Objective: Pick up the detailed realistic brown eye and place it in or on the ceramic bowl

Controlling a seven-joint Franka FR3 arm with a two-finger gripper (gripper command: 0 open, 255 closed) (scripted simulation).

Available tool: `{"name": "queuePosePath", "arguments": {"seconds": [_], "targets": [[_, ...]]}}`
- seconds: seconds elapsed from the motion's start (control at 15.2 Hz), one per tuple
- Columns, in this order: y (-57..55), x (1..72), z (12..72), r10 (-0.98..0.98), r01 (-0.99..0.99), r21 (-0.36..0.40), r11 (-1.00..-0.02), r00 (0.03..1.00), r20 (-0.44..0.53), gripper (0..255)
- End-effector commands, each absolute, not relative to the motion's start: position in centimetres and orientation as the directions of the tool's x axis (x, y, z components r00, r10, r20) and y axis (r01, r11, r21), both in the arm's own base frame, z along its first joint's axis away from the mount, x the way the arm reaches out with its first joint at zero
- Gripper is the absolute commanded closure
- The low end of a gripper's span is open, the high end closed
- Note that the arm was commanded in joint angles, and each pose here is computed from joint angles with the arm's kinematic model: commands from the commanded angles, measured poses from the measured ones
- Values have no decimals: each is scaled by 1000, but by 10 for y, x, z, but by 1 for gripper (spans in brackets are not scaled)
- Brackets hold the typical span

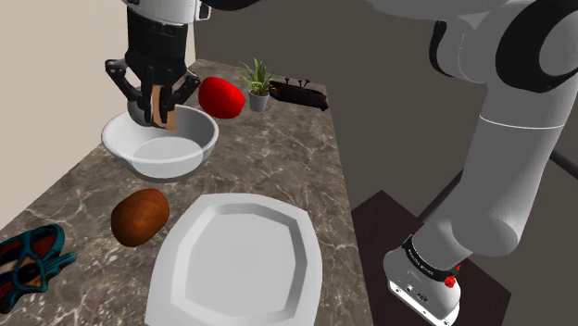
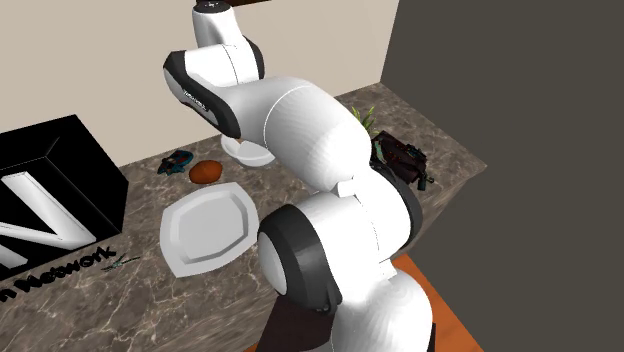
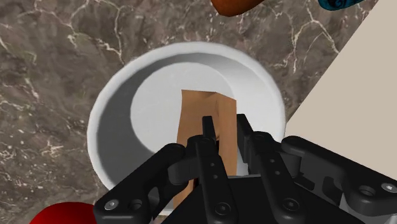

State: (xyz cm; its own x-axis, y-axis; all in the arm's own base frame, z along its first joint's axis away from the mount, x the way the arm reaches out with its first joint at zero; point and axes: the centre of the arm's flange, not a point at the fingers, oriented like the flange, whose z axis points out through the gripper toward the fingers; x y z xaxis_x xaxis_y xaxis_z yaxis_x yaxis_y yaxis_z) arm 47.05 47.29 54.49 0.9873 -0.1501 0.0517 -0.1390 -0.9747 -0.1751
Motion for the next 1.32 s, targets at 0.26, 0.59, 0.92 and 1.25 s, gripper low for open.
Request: {"name": "queuePosePath", "arguments": {"seconds": [0.26,0.59,0.92,1.25], "targets": [[472,470,524,-150,-139,-176,-975,987,52,255],[472,470,524,-150,-139,-176,-975,987,52,255],[472,470,524,-150,-139,-176,-975,987,52,0],[464,466,573,-150,-139,-176,-975,987,52,0]]}}
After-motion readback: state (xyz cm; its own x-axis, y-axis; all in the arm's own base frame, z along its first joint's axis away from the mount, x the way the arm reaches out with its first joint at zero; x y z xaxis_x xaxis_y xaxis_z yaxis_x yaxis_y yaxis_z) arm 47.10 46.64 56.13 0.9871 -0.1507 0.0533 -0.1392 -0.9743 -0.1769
